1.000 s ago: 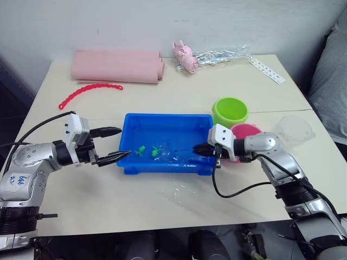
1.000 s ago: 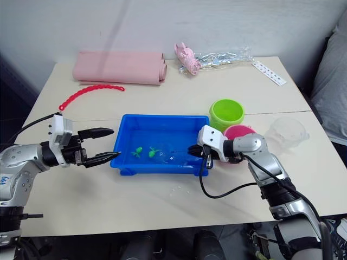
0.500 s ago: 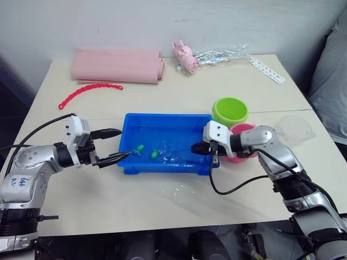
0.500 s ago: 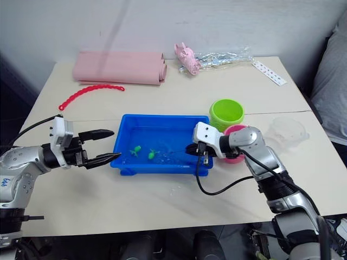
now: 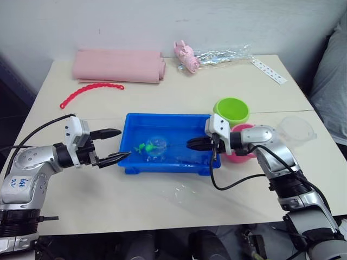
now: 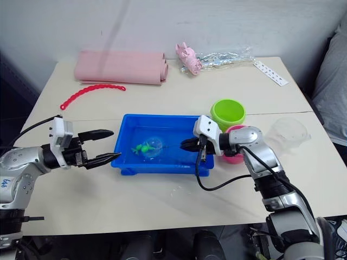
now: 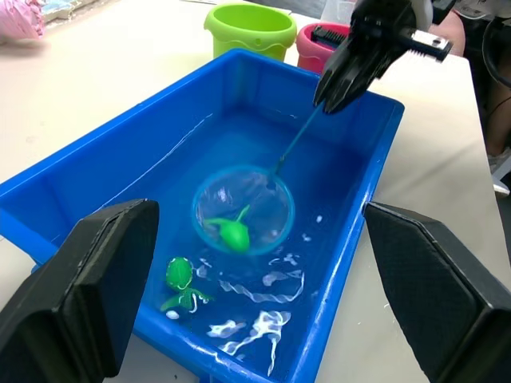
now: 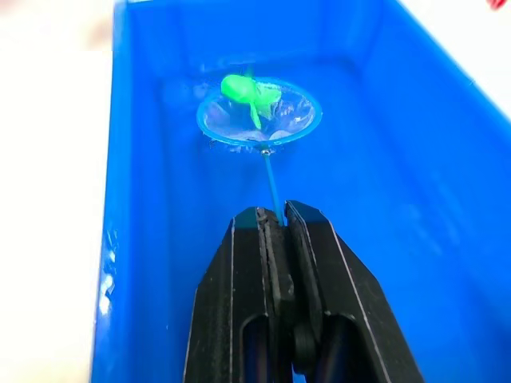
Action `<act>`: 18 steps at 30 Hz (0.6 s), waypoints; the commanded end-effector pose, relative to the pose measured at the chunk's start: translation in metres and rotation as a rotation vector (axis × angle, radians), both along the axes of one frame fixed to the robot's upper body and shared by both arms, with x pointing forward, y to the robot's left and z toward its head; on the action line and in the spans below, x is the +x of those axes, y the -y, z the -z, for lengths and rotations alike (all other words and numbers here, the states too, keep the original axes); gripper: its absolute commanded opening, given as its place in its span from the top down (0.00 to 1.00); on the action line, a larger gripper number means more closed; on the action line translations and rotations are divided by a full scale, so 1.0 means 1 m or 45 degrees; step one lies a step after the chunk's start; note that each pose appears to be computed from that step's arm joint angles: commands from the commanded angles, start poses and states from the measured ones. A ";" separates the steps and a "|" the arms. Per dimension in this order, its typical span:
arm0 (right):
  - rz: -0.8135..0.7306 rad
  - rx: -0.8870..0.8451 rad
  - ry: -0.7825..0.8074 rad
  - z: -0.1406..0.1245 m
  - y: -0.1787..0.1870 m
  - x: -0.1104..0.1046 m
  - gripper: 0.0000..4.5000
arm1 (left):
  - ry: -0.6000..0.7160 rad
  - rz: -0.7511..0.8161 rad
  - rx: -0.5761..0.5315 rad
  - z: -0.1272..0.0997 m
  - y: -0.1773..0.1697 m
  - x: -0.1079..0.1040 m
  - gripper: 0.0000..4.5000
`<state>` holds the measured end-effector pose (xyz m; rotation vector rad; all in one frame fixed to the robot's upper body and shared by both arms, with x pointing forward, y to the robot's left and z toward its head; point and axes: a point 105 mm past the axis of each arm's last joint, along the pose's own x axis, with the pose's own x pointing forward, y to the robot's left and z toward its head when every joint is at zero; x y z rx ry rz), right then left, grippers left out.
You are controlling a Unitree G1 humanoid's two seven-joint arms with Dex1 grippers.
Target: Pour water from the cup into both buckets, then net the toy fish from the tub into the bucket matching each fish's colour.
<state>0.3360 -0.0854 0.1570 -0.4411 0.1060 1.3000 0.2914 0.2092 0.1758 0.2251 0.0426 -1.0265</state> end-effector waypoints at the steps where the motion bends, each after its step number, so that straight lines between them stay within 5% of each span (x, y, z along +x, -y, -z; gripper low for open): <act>1: -0.017 0.093 0.052 -0.019 0.008 -0.009 1.00 | 0.066 0.000 -0.011 -0.012 -0.001 -0.002 0.01; 18: 0.268 0.242 0.176 -0.044 0.077 -0.042 1.00 | 0.131 0.069 -0.236 -0.045 0.037 0.012 0.01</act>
